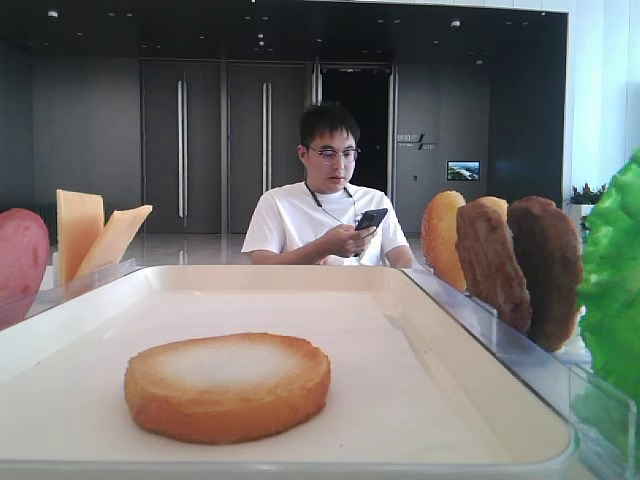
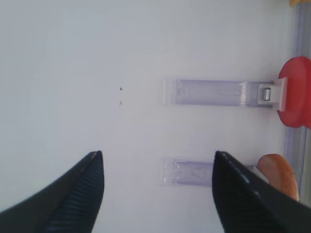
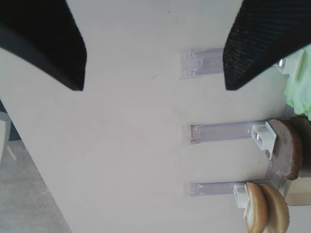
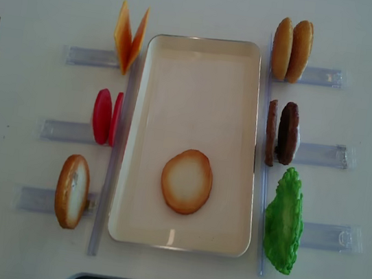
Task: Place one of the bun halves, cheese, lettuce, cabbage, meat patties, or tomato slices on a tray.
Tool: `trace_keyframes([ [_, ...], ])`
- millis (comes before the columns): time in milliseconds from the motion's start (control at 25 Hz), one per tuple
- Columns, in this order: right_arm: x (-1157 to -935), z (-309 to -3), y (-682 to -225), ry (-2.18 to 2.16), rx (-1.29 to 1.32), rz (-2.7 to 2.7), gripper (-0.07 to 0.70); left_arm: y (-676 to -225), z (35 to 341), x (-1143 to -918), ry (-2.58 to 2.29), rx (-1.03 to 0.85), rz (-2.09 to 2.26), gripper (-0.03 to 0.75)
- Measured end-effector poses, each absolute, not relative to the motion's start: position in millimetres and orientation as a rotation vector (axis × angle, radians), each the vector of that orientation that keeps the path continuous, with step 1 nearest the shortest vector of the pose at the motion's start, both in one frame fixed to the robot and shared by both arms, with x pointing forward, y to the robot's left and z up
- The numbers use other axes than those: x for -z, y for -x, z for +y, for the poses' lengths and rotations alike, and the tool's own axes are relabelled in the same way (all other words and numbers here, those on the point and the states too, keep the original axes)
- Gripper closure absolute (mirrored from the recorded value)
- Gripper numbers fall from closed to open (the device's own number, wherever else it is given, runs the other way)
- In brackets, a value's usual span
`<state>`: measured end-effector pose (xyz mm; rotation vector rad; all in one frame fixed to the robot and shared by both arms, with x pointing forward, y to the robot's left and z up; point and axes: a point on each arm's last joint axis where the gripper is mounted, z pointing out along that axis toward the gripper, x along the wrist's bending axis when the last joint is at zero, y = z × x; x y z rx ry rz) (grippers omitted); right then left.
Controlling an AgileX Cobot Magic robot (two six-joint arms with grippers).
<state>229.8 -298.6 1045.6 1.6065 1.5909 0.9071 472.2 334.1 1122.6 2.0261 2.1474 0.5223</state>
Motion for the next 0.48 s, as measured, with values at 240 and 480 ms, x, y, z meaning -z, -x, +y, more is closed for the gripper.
trace_keyframes([
  [240,-1046,-299,-230,-1.607,-0.907,1.591,0.055,-442,331,-1150,-1.946,-0.640,2.079,0.188],
  [480,-1046,-299,-230,-1.607,-0.907,1.591,0.055,-396,327,-1181,-1.831,-0.788,1.979,0.188],
])
